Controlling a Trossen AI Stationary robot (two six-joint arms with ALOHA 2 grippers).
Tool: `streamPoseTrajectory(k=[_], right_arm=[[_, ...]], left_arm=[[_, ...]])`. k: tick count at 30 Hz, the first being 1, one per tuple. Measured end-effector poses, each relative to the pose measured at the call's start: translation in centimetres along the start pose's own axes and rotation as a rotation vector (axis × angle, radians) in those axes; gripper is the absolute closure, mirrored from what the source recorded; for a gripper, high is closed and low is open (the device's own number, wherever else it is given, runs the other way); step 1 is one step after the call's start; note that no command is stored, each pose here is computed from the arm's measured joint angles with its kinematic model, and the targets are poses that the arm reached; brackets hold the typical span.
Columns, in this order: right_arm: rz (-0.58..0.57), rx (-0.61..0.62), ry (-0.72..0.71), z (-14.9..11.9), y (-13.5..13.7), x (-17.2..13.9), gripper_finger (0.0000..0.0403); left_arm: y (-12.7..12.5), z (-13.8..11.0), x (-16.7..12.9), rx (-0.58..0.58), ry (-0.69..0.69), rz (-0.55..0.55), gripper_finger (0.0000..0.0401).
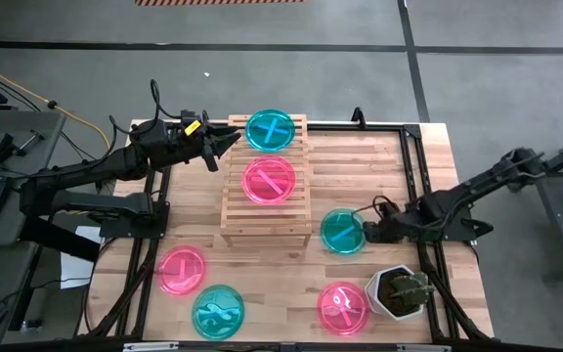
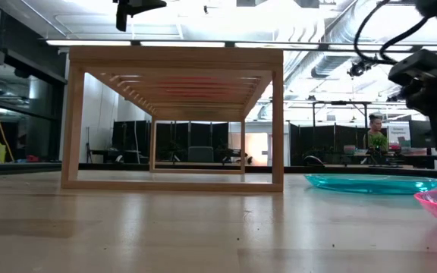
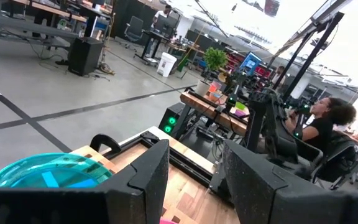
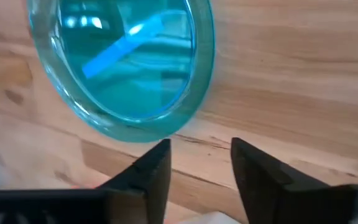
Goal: Place and stack plates onto a shelf
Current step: Stack the blue plate on top of the blue plate on the shelf
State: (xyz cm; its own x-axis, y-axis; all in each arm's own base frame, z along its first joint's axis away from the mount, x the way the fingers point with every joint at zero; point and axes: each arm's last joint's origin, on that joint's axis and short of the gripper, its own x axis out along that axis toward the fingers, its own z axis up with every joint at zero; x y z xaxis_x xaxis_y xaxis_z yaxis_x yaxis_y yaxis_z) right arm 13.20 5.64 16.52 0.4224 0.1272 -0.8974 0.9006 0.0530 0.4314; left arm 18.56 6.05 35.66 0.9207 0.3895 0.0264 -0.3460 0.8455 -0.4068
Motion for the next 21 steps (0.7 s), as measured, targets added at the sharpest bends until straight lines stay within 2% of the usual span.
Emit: streamPoseTrajectory(k=[4,9,12,15,21], right_arm=[[0.003,0.079,-0.085,-1.0,-0.1,0.9,0.0228],[-0.030,0.156,-0.141,-1.9,-0.2,2.3,0.0226],[-0.010,0.204,-0.191,-2.1,0.0,3.2,0.0226],[0.030,0.226,-0.214,-2.1,0.6,4.1,0.0226],[0.006,0.260,-0.247,-1.8,1.0,5.5,0.0226]], left_arm=[[0.0,0.0,0.0,0.018,0.000,0.000,0.0261],[0.0,0.0,0.0,0.018,0.000,0.000,0.0261],[0.0,0.0,0.0,0.019,0.000,0.000,0.0261],[0.0,0.0,0.0,0.020,0.000,0.000,0.0261],[0.0,0.0,0.0,0.018,0.001,0.000,0.0261]])
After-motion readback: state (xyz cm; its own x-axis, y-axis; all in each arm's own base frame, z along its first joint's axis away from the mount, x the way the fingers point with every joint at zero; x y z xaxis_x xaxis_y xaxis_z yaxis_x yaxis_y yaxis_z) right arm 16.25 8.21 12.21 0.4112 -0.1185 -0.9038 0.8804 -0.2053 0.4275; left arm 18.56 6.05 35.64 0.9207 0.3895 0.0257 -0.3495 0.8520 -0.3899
